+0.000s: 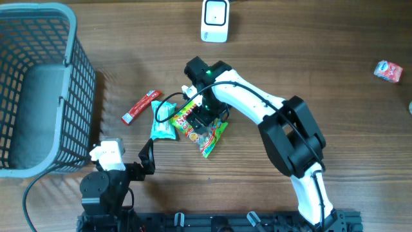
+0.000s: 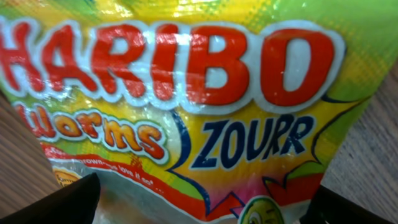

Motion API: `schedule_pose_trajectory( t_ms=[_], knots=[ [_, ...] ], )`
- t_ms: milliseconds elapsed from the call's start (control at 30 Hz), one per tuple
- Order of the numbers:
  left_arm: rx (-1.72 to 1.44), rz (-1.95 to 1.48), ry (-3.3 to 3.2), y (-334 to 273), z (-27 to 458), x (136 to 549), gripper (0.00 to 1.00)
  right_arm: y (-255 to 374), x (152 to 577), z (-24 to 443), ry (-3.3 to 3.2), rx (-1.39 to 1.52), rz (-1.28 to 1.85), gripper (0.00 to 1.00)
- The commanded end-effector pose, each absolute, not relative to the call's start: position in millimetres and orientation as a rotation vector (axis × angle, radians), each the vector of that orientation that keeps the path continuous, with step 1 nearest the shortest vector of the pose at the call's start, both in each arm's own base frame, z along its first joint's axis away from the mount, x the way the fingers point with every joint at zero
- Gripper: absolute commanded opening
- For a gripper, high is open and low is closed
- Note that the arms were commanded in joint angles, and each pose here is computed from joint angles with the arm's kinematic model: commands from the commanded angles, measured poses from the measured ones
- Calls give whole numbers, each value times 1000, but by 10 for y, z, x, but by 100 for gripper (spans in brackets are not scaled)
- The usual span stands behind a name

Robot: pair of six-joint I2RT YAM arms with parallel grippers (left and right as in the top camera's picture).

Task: Scan the item barcode
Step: 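Grasp the Haribo bag with the right gripper, then lift the Haribo bag to the white scanner with the right gripper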

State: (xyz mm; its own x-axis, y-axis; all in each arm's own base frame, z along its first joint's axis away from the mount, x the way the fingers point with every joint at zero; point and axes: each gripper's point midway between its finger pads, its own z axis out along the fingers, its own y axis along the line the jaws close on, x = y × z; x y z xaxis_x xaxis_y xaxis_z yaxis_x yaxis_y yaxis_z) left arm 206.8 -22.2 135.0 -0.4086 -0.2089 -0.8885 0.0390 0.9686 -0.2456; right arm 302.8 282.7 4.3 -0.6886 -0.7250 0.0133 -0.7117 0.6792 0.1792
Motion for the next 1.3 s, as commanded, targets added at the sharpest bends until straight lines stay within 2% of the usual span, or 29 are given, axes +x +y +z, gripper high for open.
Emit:
schedule_pose_trajectory(
  t_ms=[0, 33, 67, 100, 133, 167, 200, 300, 367, 467, 567, 667, 733, 767, 867, 933, 1100, 1267],
  knots=[
    [-123, -267, 1963, -216, 1375, 2072, 100, 2664, 2694, -459, -2634, 1075, -192, 100],
    [-123, -267, 1963, -216, 1375, 2072, 100, 2619, 2641, -512, -2613, 1040, -172, 93],
    [-123, -267, 1963, -216, 1375, 2072, 100, 2581, 2593, -569, -2587, 1023, -157, 76],
    [-123, -267, 1963, -216, 1375, 2072, 100, 2557, 2564, -598, -2573, 1012, -148, 55],
    [-123, -267, 1963, -216, 1375, 2072, 100, 2532, 2549, -630, -2576, 970, -126, 25],
    [-123, -267, 1963, -216, 1375, 2072, 100, 2525, 2548, -641, -2588, 928, -114, 13],
    [-123, -267, 1963, -216, 1375, 2072, 100, 2528, 2551, -643, -2600, 899, -109, 5],
    [-123, -267, 1963, -216, 1375, 2072, 100, 2632, 2469, -572, -2591, 784, -197, 5],
    [-123, -267, 1963, -216, 1375, 2072, 100, 2876, 2332, -362, -2492, 795, -472, 5],
    [-123, -267, 1963, -216, 1375, 2072, 100, 3228, 2265, 210, -2314, 782, -978, 4],
    [-123, -267, 1963, -216, 1375, 2072, 100, 3327, 2428, 627, -2236, 705, -1294, 4],
    [-123, -267, 1963, -216, 1375, 2072, 100, 3250, 2762, 946, -2180, 585, -1589, 4],
    [-124, -267, 1963, -215, 1375, 2072, 100, 3174, 2924, 1082, -2143, 457, -1691, 4],
    [-123, -267, 1963, -216, 1375, 2072, 100, 3149, 2969, 1113, -2129, 380, -1692, 5],
    [-123, -267, 1963, -216, 1375, 2072, 100, 3022, 3097, 1129, -2041, -87, -1495, 4],
    [-123, -267, 1963, -216, 1375, 2072, 100, 2990, 3103, 1136, -1981, -255, -1395, 4],
    [-123, -267, 1963, -216, 1375, 2072, 100, 2935, 2914, 1334, -1804, -475, -1240, 4],
    [-123, -267, 1963, -216, 1375, 2072, 100, 2952, 2926, 1380, -1786, -478, -1267, 4]
  ],
)
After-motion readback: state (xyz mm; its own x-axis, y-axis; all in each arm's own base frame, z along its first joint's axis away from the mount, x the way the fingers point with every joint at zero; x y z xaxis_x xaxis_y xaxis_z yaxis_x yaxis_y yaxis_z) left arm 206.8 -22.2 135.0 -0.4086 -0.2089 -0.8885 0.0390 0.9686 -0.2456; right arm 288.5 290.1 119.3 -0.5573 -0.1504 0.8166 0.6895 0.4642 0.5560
